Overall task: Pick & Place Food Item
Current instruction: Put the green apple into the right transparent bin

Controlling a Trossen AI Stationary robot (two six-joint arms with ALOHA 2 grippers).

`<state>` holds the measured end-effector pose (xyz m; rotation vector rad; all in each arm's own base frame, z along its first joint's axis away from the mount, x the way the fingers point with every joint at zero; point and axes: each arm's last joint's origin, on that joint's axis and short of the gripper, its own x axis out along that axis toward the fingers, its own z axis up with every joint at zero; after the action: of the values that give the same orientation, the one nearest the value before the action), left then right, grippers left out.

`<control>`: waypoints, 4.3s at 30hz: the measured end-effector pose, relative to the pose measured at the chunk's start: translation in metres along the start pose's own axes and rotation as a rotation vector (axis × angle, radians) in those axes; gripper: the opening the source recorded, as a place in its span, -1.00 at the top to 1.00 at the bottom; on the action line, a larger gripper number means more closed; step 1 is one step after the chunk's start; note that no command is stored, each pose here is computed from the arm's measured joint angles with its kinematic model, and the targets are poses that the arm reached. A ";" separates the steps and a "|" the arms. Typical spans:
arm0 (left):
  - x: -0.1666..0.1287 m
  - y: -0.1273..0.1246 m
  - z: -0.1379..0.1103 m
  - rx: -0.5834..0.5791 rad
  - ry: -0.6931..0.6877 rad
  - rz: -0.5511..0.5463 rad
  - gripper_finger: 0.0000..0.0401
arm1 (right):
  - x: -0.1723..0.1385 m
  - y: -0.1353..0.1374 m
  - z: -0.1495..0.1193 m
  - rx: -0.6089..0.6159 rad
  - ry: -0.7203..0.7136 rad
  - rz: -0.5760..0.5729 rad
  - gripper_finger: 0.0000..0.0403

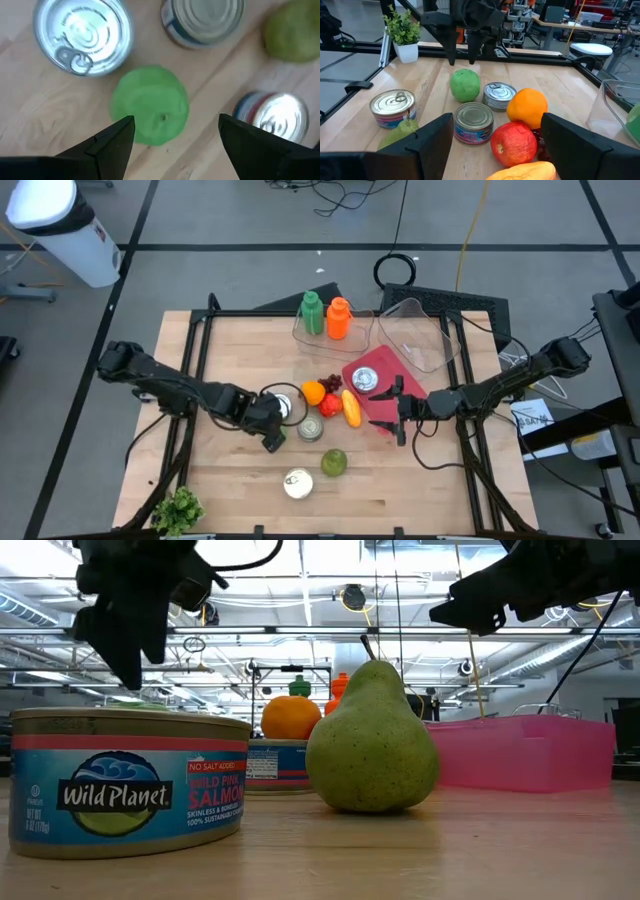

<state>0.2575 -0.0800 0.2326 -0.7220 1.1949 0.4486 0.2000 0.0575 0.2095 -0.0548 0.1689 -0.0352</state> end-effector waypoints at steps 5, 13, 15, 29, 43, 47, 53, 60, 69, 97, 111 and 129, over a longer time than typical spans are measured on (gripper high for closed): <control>0.012 0.001 -0.001 -0.081 0.007 0.083 -0.50 | 0.000 0.000 -0.001 -0.002 0.005 0.000 -0.40; 0.045 -0.005 -0.002 -0.097 0.132 0.121 -0.73 | 0.000 0.000 -0.001 0.011 0.011 0.000 -0.40; 0.053 -0.006 -0.003 -0.105 0.143 0.139 -0.81 | 0.000 0.000 -0.001 0.012 0.008 0.000 -0.40; 0.088 -0.005 -0.006 0.165 0.185 0.217 -0.96 | 0.000 0.000 0.000 0.008 0.003 0.000 -0.40; 0.032 -0.010 -0.004 0.159 0.009 0.091 -0.96 | 0.000 0.000 -0.001 0.006 0.008 0.000 -0.40; 0.024 -0.010 -0.005 0.252 -0.086 0.117 -0.96 | 0.000 0.000 -0.001 0.006 0.008 0.000 -0.40; 0.029 -0.014 -0.006 0.472 -0.089 0.129 -0.96 | 0.000 0.000 -0.001 0.006 0.008 0.000 -0.40; 0.030 -0.026 -0.002 0.661 -0.163 0.046 -0.96 | 0.000 0.000 -0.001 0.004 0.012 0.000 -0.40; 0.030 -0.030 0.000 0.879 -0.197 0.038 -0.96 | 0.000 0.000 -0.002 0.003 0.015 0.000 -0.40; 0.080 -0.025 -0.004 0.834 -0.041 0.173 -0.90 | 0.000 0.000 -0.002 0.003 0.014 0.000 -0.40; 0.067 -0.028 -0.004 0.671 -0.096 0.123 -0.57 | 0.000 0.000 -0.002 0.003 0.015 0.000 -0.40; 0.003 -0.083 0.056 0.857 -1.049 -0.179 -0.57 | 0.000 0.000 0.023 -0.008 -0.246 -0.008 -0.40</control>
<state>0.3514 -0.0981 0.2623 0.1862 0.2339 0.0827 0.2036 0.0589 0.2322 -0.0674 -0.0768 -0.0355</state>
